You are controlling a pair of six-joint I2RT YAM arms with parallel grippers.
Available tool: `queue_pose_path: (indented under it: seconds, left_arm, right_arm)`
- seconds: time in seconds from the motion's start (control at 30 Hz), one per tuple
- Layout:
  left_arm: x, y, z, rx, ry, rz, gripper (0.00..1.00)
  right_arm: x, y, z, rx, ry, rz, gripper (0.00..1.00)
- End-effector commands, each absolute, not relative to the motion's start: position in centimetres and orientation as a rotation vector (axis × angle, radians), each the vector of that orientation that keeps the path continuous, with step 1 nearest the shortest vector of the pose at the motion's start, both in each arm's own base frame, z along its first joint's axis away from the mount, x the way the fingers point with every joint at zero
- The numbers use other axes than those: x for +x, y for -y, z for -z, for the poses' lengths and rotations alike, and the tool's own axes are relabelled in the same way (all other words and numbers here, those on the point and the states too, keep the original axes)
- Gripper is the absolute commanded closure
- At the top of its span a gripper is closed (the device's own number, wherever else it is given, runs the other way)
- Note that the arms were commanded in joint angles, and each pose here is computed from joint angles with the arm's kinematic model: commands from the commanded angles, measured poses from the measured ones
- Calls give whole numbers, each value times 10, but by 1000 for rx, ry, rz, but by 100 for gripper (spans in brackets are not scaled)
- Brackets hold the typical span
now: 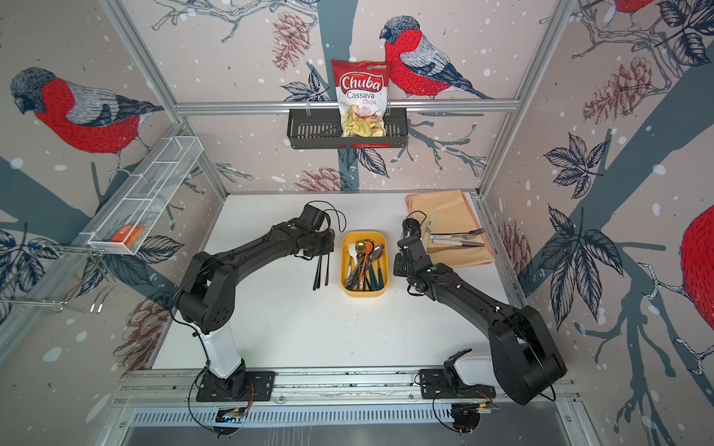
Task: Put the spoon into the storage box
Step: Place the spoon in the storage box.
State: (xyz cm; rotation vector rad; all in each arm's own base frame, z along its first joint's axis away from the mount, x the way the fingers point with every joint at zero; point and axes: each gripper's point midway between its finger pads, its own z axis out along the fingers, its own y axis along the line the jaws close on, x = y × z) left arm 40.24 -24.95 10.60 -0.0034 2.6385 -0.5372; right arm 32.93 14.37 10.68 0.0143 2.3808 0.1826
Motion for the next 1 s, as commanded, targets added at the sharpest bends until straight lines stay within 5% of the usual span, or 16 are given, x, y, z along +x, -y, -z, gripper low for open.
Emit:
queue_pose_path:
  seconds: [0.0, 0.33, 0.97]
  left_arm:
    - [408, 272, -130, 24, -2573, 681, 100]
    - [403, 327, -127, 88, -2595, 855, 100]
    - [389, 334, -67, 56, -2743, 751, 100]
  right_arm:
    - [331, -143, -109, 12, -2377, -169, 55]
    - [330, -143, -109, 14, -2381, -172, 55]
    - [327, -141, -108, 18, -2385, -170, 55]
